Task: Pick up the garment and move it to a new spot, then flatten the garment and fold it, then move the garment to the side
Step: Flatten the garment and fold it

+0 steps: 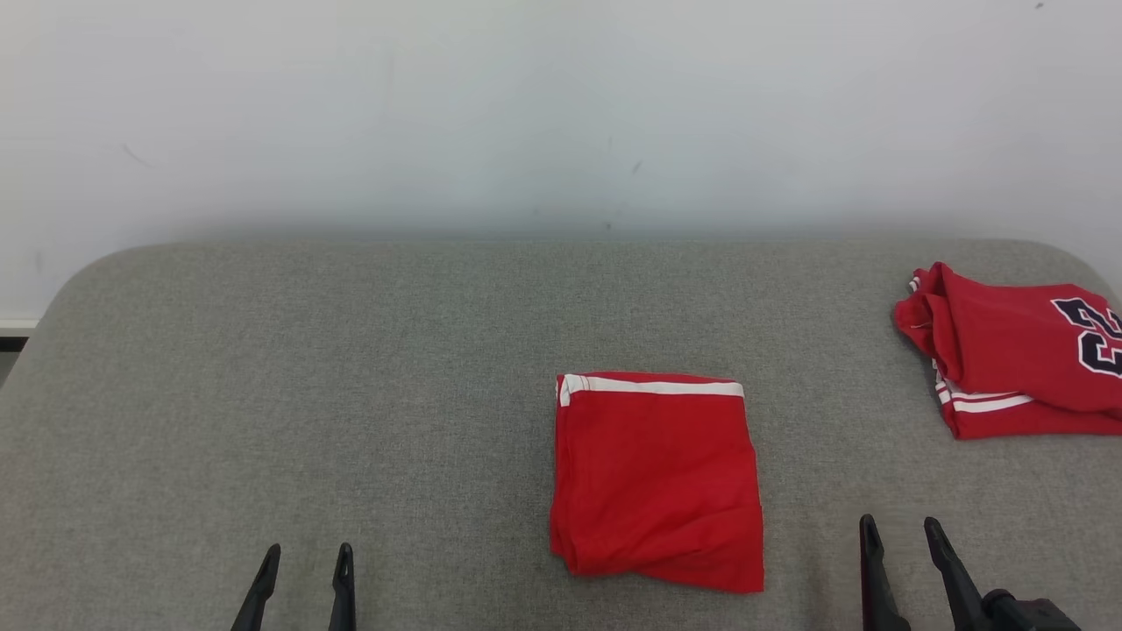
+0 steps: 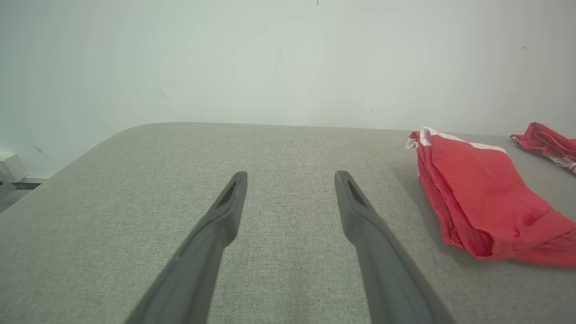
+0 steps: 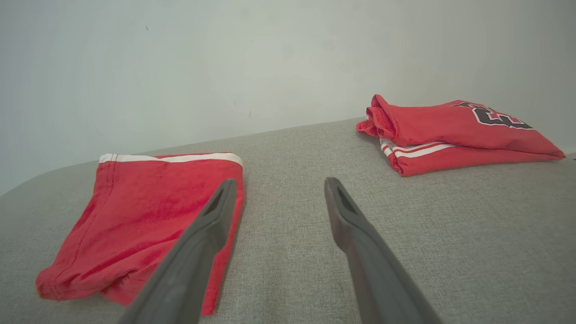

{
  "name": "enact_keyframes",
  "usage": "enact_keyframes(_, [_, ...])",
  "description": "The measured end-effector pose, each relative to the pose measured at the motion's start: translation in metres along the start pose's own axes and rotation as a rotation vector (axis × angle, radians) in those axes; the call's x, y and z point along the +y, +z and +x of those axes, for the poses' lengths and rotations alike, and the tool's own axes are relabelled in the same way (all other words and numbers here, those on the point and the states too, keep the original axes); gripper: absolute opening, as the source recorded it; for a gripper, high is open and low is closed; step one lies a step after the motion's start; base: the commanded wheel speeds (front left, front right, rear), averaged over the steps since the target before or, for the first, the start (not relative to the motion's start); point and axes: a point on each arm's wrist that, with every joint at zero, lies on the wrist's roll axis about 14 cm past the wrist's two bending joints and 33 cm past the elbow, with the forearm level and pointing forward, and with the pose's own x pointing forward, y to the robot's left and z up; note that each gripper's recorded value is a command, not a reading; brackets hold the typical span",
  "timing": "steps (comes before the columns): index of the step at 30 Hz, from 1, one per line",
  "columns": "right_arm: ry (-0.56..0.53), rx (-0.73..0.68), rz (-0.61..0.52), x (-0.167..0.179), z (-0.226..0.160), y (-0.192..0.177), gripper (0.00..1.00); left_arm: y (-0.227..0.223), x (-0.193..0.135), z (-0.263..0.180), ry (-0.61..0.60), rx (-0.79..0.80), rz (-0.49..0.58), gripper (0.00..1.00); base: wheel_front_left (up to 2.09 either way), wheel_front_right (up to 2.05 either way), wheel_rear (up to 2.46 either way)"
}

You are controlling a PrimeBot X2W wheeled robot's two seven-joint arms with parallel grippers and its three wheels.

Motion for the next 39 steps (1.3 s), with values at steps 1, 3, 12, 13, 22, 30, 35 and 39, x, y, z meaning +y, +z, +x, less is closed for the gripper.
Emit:
enact_keyframes(1, [0.002, 0.0, -0.001, 0.001, 0.001, 0.0, 1.0, 0.0, 0.0, 0.0, -0.001, 0.001, 0.003, 1.0, 0.0, 0.0, 0.0])
enact_keyframes(3, [0.01, 0.002, -0.008, 0.003, 0.001, -0.001, 1.0, -0.001, 0.0, 0.0, -0.001, 0.003, 0.003, 1.0, 0.0, 0.0, 0.0])
enact_keyframes(12, [0.025, 0.011, -0.015, 0.008, 0.002, -0.003, 1.0, -0.004, -0.002, -0.003, -0.007, 0.014, 0.017, 1.0, 0.0, 0.0, 0.0])
enact_keyframes(13, [0.027, 0.012, -0.015, 0.008, 0.002, -0.004, 1.0, -0.004, -0.002, -0.003, -0.007, 0.015, 0.02, 1.0, 0.0, 0.0, 0.0])
enact_keyframes(22, [0.057, 0.014, -0.011, 0.019, 0.004, -0.005, 1.0, -0.005, 0.0, -0.004, -0.002, 0.017, 0.033, 1.0, 0.0, 0.0, 0.0])
enact_keyframes(30, [0.07, 0.014, -0.001, 0.023, 0.004, -0.005, 1.0, -0.005, 0.002, -0.005, 0.003, 0.019, 0.033, 1.0, 0.0, 0.0, 0.0])
enact_keyframes(35, [0.074, 0.015, 0.0, 0.025, 0.004, -0.005, 1.0, -0.005, 0.002, -0.005, 0.004, 0.018, 0.033, 1.0, 0.0, 0.0, 0.0])
enact_keyframes(39, [0.078, 0.015, 0.001, 0.026, 0.004, -0.005, 1.0, -0.005, 0.003, -0.005, 0.005, 0.018, 0.033, 1.0, 0.0, 0.0, 0.0])
